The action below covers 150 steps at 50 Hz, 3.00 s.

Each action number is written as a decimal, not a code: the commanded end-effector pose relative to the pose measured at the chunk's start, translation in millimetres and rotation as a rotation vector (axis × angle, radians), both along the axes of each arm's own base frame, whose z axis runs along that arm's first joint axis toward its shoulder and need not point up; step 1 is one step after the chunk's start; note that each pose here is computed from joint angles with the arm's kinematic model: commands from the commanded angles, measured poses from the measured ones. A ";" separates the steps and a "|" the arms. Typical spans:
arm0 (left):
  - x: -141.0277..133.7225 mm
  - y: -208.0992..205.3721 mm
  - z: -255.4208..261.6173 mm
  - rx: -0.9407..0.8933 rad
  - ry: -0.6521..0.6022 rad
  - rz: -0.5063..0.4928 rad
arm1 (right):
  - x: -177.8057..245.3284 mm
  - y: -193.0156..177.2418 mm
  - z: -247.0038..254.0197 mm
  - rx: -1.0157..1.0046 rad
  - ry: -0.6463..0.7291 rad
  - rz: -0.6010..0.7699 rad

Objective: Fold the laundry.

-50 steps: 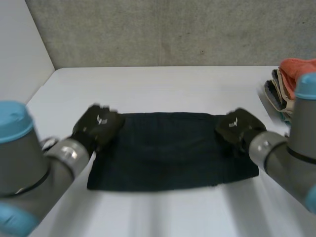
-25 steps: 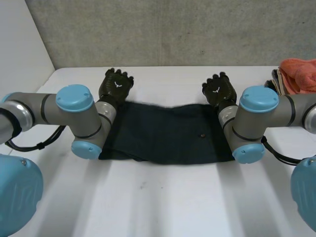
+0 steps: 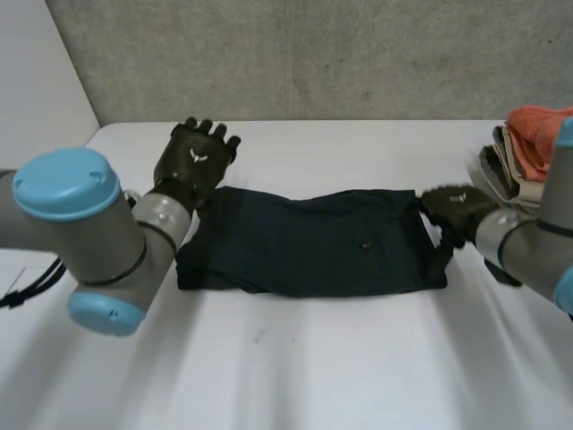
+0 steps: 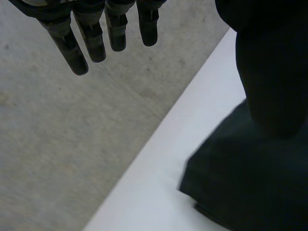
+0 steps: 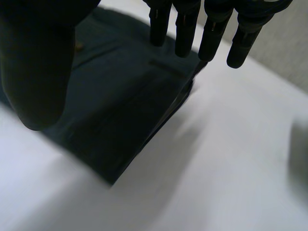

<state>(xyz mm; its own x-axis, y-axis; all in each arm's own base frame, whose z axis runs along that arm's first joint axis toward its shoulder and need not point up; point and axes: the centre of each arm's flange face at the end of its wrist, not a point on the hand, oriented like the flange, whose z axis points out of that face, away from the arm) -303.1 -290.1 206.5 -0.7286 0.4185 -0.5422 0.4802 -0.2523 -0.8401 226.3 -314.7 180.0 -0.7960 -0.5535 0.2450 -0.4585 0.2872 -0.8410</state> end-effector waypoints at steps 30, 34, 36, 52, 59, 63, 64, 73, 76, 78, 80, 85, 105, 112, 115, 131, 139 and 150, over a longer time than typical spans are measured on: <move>14.0 35.1 -2.4 0.125 0.121 -0.009 | -77.4 -30.0 7.7 -0.360 0.354 -0.068; 17.5 39.0 -1.6 0.128 0.121 -0.004 | -14.8 -11.5 25.9 -0.493 0.347 0.118; 18.3 40.5 0.5 0.124 0.123 -0.004 | 11.0 -2.6 35.7 -0.558 0.320 0.183; 21.4 45.3 19.5 0.076 0.151 -0.004 | 161.9 121.4 -36.6 -0.627 0.175 0.901; 11.2 32.7 46.3 -0.003 0.203 -0.019 | 146.0 96.7 6.4 -0.531 -0.005 0.658; -3.0 22.6 55.4 -0.014 0.252 -0.044 | 119.1 82.1 39.2 -0.350 -0.283 0.427; -8.9 21.7 52.9 -0.003 0.263 -0.056 | 113.2 78.6 43.8 -0.314 -0.340 0.385; -86.8 43.0 20.6 0.180 0.290 -0.222 | 44.2 29.8 58.4 -0.095 -0.479 0.078; -95.5 41.6 -8.0 0.262 0.232 -0.212 | 43.8 18.5 36.4 -0.009 -0.398 0.062; -94.6 40.9 -22.8 0.301 0.198 -0.185 | 47.2 12.3 17.2 0.023 -0.324 0.076; -89.9 40.0 -40.0 0.340 0.153 -0.125 | 49.2 7.7 1.1 0.037 -0.259 0.097; -73.4 38.8 -62.4 0.388 0.072 0.021 | 51.3 1.1 -25.3 0.066 -0.197 0.121; -71.0 49.2 6.6 0.314 0.122 -0.071 | 48.4 4.2 9.9 -0.156 -0.065 0.131; -69.5 44.6 72.4 0.210 0.231 -0.250 | 52.3 53.4 15.3 -0.211 -0.084 0.185; -75.3 53.2 81.5 0.222 0.231 -0.393 | 55.7 77.1 1.4 -0.222 -0.090 0.223; -77.1 78.6 84.6 0.342 0.187 -0.602 | 87.6 97.2 -69.3 -0.329 -0.112 0.301; -77.6 78.9 80.4 0.353 0.182 -0.602 | 102.5 69.8 -73.3 -0.421 -0.144 0.279; -74.9 76.4 85.2 0.339 0.188 -0.595 | 116.3 40.6 -51.3 -0.514 -0.190 0.265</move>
